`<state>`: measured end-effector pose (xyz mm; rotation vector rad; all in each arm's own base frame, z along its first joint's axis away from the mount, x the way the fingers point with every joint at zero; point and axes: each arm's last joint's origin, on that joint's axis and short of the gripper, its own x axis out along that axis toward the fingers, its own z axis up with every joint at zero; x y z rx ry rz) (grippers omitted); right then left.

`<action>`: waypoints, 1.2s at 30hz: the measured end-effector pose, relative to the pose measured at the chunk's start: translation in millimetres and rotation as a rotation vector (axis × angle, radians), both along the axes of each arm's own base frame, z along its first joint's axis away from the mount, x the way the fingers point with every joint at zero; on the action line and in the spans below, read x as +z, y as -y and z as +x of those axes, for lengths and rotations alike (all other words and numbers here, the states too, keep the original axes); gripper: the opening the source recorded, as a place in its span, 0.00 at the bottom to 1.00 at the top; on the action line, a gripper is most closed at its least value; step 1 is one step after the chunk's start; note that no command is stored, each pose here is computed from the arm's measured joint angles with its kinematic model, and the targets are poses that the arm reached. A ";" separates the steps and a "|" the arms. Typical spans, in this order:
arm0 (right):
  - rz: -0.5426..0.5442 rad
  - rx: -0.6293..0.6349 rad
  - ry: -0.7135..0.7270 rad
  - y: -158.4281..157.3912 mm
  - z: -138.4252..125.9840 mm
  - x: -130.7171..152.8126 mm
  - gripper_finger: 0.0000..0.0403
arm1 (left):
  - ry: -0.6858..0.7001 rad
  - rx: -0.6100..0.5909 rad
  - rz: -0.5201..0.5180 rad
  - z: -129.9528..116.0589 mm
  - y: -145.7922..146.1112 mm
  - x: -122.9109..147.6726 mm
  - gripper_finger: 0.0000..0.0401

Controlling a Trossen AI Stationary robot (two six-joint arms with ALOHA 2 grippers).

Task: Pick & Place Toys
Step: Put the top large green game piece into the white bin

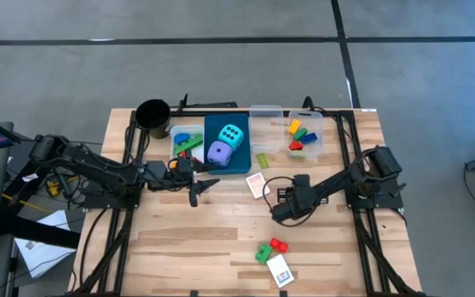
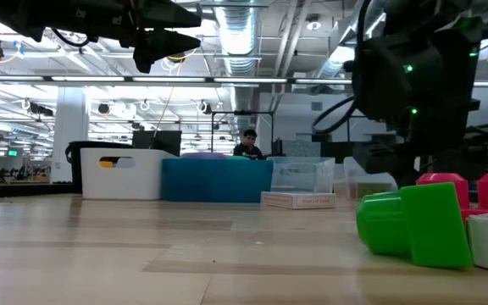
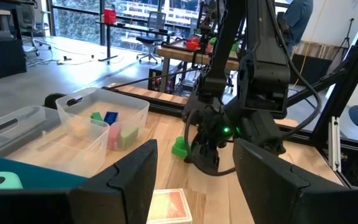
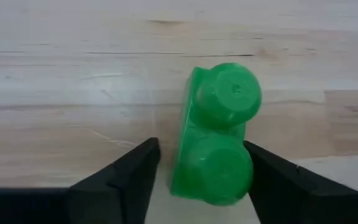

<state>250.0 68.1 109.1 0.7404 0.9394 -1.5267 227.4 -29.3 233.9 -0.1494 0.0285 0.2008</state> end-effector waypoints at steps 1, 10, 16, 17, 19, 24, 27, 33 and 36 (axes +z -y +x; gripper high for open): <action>0.000 0.000 -0.008 -0.1 0.7 -2.8 0.53 | -0.001 0.001 0.000 0.0 0.0 -0.1 0.51; -0.026 0.015 -0.004 -7.2 11.3 2.9 0.32 | -0.005 0.004 0.001 0.0 -0.1 -0.4 0.51; -0.057 0.044 -0.061 -15.3 18.6 33.1 0.32 | -0.005 0.003 0.001 0.0 -0.1 -0.3 0.51; -0.071 0.055 -0.072 -17.8 19.7 39.0 0.32 | -0.005 0.003 0.001 0.0 -0.1 -0.3 0.51; -0.088 0.087 -0.038 -24.4 26.1 49.3 0.32 | -0.004 0.006 0.008 0.1 -0.8 -0.2 0.51; -0.173 0.300 0.058 -50.7 41.6 78.5 0.32 | 0.026 0.032 0.063 1.0 -7.7 4.0 0.51; -0.236 0.490 0.112 -71.6 49.4 96.3 0.32 | 0.053 0.061 -0.045 1.5 -13.8 4.2 0.51; -0.333 0.915 0.083 -113.5 54.3 124.3 0.32 | -0.036 -0.011 -0.224 2.4 -24.8 -7.4 0.51; -0.346 1.058 0.055 -126.1 55.7 135.4 0.32 | -0.058 -0.033 -0.298 2.3 -29.1 -10.3 0.51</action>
